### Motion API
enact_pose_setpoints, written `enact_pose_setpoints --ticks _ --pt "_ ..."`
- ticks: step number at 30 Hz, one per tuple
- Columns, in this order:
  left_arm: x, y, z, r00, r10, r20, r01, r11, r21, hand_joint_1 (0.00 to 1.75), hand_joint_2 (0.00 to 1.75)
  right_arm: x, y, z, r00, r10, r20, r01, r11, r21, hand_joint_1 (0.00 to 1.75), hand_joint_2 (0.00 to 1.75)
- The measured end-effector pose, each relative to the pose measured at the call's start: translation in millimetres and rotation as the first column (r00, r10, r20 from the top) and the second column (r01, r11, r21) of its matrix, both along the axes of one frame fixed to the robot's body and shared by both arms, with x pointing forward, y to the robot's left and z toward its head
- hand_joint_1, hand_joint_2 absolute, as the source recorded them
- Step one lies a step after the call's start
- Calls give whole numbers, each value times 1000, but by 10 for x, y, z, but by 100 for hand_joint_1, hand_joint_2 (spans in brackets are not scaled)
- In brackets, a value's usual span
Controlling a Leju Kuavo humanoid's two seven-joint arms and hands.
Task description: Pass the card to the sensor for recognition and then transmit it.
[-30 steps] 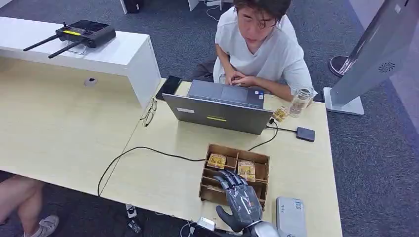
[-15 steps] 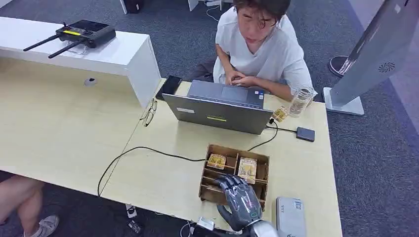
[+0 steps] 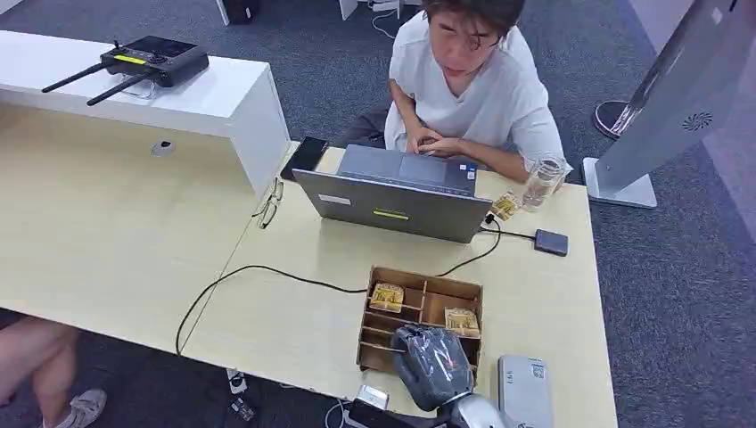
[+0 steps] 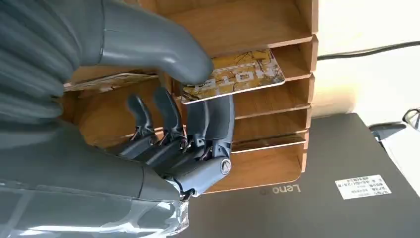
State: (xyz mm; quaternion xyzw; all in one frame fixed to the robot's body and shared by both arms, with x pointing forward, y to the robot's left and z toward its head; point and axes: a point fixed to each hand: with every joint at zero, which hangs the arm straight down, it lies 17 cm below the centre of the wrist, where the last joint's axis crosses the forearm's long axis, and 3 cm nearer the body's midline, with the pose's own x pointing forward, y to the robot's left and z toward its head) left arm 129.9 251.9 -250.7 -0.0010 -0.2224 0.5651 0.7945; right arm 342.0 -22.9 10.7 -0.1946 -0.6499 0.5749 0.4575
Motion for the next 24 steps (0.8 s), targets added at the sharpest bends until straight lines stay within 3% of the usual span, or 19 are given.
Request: enact_pose_setpoints --ticks 2,3,7,11,24 --pt "5 -1 2 1000 1 3 -1 1000 -1 0 0 -2 1 -2 1000 2 1 -2 1000 2 147 175" --pt "7 -2 4 1000 2 5 -2 1000 -2 0 0 -1 1 -2 1000 2 1 -2 1000 2 161 175" --pt "8 1 5 1000 7 6 -7 1000 -3 0 0 -3 16 58 1000 8 25 -8 1000 27 175 175" --pt "1 14 5 1000 17 6 -17 1000 -1 0 0 -58 69 219 998 14 67 -21 995 97 175 175" --pt "-27 60 13 999 40 12 -40 999 17 0 0 -55 -3 1446 953 -53 298 -63 928 367 175 175"
